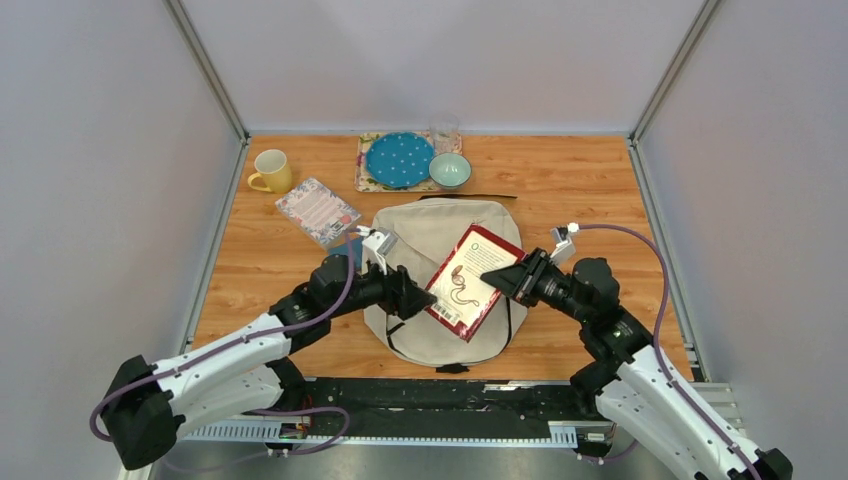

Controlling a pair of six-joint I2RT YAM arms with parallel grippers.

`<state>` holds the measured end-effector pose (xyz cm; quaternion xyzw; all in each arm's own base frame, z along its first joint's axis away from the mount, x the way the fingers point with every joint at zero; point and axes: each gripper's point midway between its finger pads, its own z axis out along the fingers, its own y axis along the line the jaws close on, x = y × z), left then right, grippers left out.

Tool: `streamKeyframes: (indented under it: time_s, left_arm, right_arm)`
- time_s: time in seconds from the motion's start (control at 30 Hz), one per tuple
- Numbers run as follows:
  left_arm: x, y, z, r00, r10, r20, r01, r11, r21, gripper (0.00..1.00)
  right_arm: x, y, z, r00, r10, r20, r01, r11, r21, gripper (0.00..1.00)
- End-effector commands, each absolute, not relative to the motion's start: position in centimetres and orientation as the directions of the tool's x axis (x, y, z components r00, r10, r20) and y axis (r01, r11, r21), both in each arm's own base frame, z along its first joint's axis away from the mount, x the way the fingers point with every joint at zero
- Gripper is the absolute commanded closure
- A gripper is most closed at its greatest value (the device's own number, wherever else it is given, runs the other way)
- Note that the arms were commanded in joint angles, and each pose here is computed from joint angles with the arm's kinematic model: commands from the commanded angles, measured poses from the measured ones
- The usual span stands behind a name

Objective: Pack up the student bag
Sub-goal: Pick up the book from the student bag.

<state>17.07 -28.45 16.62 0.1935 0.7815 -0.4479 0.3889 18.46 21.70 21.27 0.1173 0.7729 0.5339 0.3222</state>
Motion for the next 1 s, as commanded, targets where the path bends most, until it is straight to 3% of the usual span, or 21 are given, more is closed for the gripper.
streamKeyframes:
  time_s: [0.0,0.17,0.43,0.97]
  left_arm:
    - [18.1,-28.4,21.4,-0.53,-0.149,-0.835,0.685,0.504,-0.525,0.2]
    - [18.1,-29.5,25.2,-0.489,-0.16,-0.858,0.741,0.442,-0.505,0.19]
    - [17.9,-31.5,26.5,-0.508,-0.169,-0.845,0.77,0.351,-0.533,0.19]
    - [15.9,-30.7,27.4,-0.554,-0.197,-0.809,0.788,0.189,-0.586,0.18]
  right_arm:
    - [17.2,22.3,25.6,-0.771,0.487,-0.411,-0.27,0.334,0.903,1.0]
    - [15.6,23.2,28.3,-0.791,0.42,-0.445,-0.365,0.259,0.894,1.0]
    - [12.9,24.0,31.5,-0.799,0.324,-0.506,-0.498,0.114,0.86,1.0]
    - [10.1,23.8,33.7,-0.705,0.246,-0.665,-0.683,0.021,0.73,1.0]
